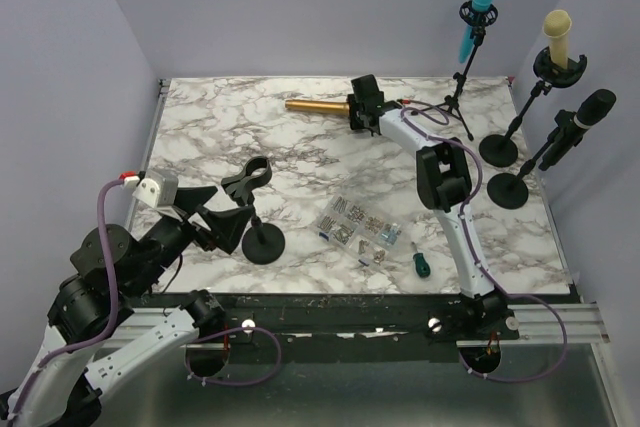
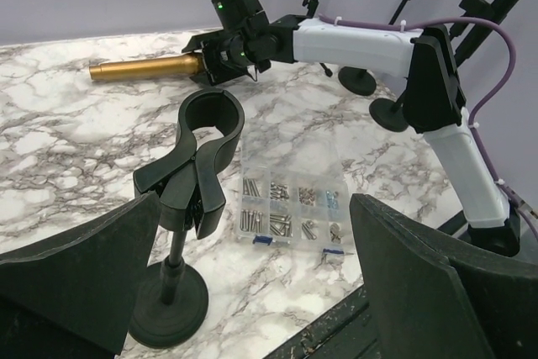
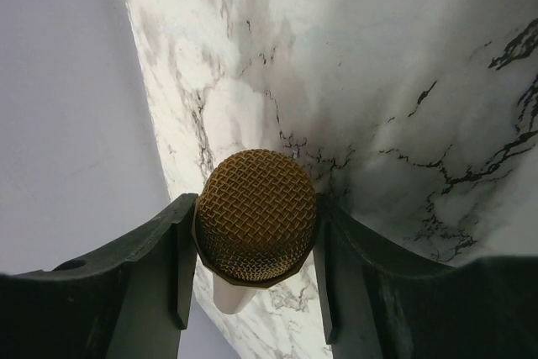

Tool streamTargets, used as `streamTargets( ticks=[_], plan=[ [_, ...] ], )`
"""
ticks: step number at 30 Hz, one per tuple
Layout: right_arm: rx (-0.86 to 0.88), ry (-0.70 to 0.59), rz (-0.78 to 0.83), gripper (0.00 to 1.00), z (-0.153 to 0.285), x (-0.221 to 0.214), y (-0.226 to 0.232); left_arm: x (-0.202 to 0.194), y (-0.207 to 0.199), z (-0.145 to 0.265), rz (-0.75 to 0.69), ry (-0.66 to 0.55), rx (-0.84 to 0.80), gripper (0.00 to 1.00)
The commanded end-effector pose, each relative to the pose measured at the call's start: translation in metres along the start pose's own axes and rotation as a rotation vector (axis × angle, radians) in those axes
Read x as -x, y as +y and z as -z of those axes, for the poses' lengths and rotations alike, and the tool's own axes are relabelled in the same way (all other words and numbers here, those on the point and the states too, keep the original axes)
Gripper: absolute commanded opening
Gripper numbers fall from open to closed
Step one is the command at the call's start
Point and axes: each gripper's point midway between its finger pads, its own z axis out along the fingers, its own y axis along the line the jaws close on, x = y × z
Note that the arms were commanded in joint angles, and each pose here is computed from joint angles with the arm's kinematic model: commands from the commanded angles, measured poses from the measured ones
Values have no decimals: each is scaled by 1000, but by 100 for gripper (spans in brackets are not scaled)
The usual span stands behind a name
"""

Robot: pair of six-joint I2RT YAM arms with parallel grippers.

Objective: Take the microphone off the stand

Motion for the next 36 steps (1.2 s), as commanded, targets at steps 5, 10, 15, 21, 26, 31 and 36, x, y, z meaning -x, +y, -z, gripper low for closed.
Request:
streamTargets(
  ticks=[5,10,15,21,26,31,36],
  plan=[
    [-96,19,32,37,-6,-1,-33,5,0,14,45,-20,-2,98],
    [-111,10,92,44,-9,1,-40,10,-2,24,68,-36,-15,98],
    [-132,7,155,51,-13,1,-51,16,-3,34,110,-73,-31,98],
    [-152,8,193,56,-16,2,-61,20,1,43,132,-102,-18,98],
    [-164,15,206,60,-19,0,-67,23,4,49,132,-117,-7,99],
    [-166,12,223,63,-21,2,-72,25,7,53,130,-124,7,98],
    [-161,26,237,67,-22,-1,-73,26,7,54,137,-129,5,98]
  ],
)
